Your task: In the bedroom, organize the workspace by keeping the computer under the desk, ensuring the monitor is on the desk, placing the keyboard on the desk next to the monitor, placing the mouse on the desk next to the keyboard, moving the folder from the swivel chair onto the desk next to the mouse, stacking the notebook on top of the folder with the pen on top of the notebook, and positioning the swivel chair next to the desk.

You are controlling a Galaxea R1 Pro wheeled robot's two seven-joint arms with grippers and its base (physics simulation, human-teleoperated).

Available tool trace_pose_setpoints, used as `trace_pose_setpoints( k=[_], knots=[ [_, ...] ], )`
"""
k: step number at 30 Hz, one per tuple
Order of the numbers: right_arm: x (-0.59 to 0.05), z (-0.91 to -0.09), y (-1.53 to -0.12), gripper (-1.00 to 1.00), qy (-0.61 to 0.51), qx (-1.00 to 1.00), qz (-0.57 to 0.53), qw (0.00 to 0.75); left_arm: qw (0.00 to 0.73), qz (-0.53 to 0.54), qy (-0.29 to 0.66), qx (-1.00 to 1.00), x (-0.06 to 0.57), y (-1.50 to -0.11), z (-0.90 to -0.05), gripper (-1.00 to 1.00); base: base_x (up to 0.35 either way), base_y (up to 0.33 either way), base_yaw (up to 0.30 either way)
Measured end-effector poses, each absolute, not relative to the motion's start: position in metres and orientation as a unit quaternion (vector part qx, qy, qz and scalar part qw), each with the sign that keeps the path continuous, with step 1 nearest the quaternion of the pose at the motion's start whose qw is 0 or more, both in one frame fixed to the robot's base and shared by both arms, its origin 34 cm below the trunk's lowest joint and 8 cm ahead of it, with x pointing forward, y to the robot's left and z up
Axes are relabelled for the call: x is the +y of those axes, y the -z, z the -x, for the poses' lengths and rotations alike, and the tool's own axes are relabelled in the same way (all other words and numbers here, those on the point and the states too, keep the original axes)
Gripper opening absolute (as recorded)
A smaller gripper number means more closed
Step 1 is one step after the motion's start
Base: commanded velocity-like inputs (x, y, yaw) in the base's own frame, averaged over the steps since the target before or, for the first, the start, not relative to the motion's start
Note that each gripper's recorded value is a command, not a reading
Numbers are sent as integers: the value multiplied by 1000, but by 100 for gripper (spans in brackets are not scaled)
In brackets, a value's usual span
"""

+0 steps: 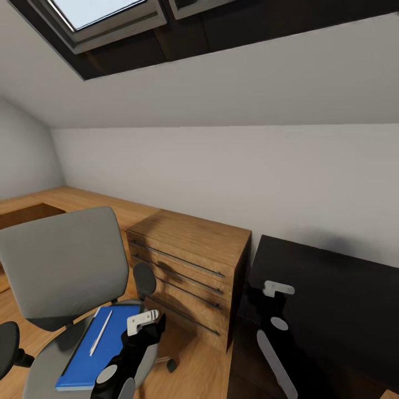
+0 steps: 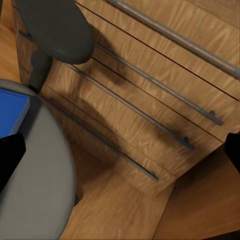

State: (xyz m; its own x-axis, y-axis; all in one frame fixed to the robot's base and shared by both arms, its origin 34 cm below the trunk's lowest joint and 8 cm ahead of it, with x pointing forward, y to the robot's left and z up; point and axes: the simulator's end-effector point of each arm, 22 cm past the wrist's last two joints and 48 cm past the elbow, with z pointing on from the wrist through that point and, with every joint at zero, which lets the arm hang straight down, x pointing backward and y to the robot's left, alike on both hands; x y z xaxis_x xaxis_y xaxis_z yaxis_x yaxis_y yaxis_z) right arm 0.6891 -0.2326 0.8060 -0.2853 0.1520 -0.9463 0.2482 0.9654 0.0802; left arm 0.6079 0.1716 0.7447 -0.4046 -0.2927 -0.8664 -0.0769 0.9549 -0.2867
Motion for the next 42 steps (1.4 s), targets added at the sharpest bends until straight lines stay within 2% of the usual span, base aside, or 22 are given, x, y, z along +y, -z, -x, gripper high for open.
trace_pose_setpoints(
  k=[8,24,31,42],
  knots=[
    [-231,-686,-814,100,50,795,-128,591,539,110,102,829,172,-750,-608,100,-29,11,0],
    [-233,-684,-826,100,52,788,-130,600,548,109,103,823,171,-761,-609,100,-296,118,-33],
    [-230,-683,-825,100,52,785,-129,603,518,104,96,844,168,-726,-598,100,-292,117,-69],
    [-221,-660,-808,100,72,781,-136,605,513,102,92,847,170,-719,-594,100,-50,20,-70]
  ],
)
